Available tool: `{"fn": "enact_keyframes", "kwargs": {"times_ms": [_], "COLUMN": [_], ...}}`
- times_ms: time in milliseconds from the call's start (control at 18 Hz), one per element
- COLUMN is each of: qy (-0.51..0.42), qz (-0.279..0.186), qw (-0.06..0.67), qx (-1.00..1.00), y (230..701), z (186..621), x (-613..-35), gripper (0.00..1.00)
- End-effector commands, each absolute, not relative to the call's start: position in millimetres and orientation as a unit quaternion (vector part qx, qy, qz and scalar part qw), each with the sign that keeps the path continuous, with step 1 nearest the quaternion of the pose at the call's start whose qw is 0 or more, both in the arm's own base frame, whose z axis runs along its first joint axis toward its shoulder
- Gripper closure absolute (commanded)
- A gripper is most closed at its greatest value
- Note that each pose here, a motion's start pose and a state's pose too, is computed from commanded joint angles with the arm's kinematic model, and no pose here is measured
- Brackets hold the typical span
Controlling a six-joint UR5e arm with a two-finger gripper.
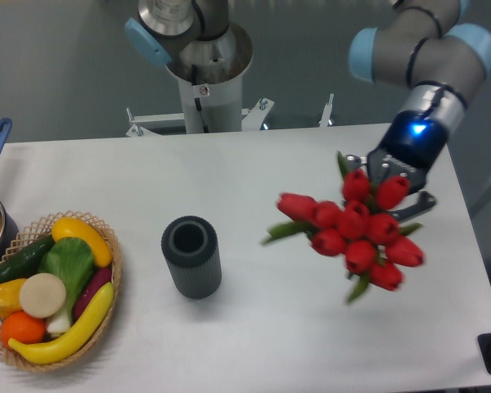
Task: Insert the flowers into the vase
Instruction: 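Carry the red tulip bunch with the gripper over the grey vase, then lower the tulip stems down into the grey vase opening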
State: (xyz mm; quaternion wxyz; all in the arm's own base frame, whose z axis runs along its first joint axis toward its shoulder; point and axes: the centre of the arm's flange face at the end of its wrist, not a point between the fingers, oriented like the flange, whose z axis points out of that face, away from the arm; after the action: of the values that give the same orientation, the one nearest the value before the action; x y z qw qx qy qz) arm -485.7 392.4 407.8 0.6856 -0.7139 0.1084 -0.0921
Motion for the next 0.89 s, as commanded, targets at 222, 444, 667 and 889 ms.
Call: {"fn": "enact_keyframes", "kwargs": {"times_ms": [222,444,667,889], "qy": [0.121,0.137,0.161,0.162], "qz": [-0.127,-0.128,-0.14,-0.15], "qw": [0.734,0.737,0.735,0.731], "qx": [-0.657,-0.649,-0.644,-0.646], "y": [393,393,408,411], "z": [417,435,436,428], "x": [-443,-412,-373,-354], "gripper": [0.86,0.86,0.86,0.86]}}
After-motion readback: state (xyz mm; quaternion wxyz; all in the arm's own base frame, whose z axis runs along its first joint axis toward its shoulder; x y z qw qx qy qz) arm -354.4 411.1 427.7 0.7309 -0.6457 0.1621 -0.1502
